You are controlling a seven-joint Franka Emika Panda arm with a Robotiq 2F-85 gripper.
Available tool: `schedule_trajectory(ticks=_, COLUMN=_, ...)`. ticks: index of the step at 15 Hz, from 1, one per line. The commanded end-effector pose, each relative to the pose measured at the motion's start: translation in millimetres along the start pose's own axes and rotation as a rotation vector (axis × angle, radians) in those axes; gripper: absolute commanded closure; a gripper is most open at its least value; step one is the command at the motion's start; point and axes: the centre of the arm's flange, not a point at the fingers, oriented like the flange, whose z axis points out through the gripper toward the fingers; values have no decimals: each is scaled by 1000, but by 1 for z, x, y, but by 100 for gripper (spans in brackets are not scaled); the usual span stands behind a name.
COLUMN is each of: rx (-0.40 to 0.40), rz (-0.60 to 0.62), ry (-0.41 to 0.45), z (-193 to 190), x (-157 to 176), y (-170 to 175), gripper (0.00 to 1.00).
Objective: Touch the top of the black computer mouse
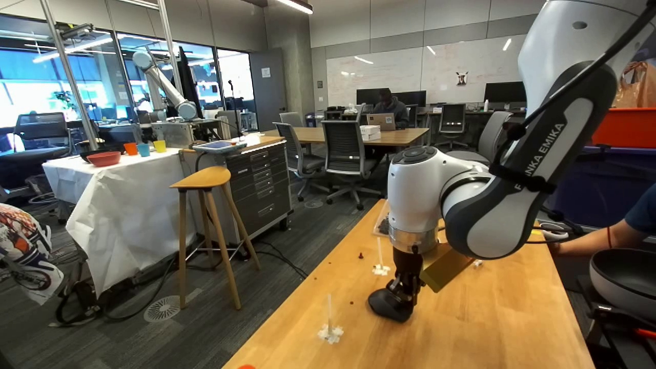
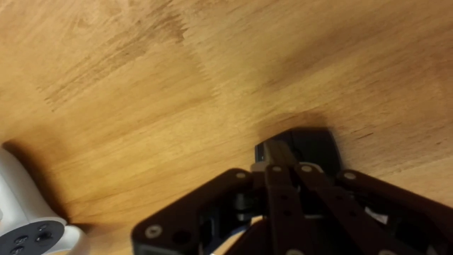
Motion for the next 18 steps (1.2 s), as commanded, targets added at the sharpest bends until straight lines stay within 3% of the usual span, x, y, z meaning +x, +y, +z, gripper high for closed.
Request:
schedule_trajectory(ticks=1, rx=48, rz=-8, ry=35, z=-26, x=2, y=-9, gripper=100)
schedule_trajectory(ticks=11, rx=194, rz=-40, ry=137, z=-158, x=12, y=-23, gripper=100)
schedule_trajectory(ticks=13, rx=227, rz=-70, ry=104, z=-185, x=10, y=-23, gripper=100)
schedule_trajectory(ticks=18, rx=299, rz=-242, ry=-115, z=-244, x=-6, y=-15, gripper=100)
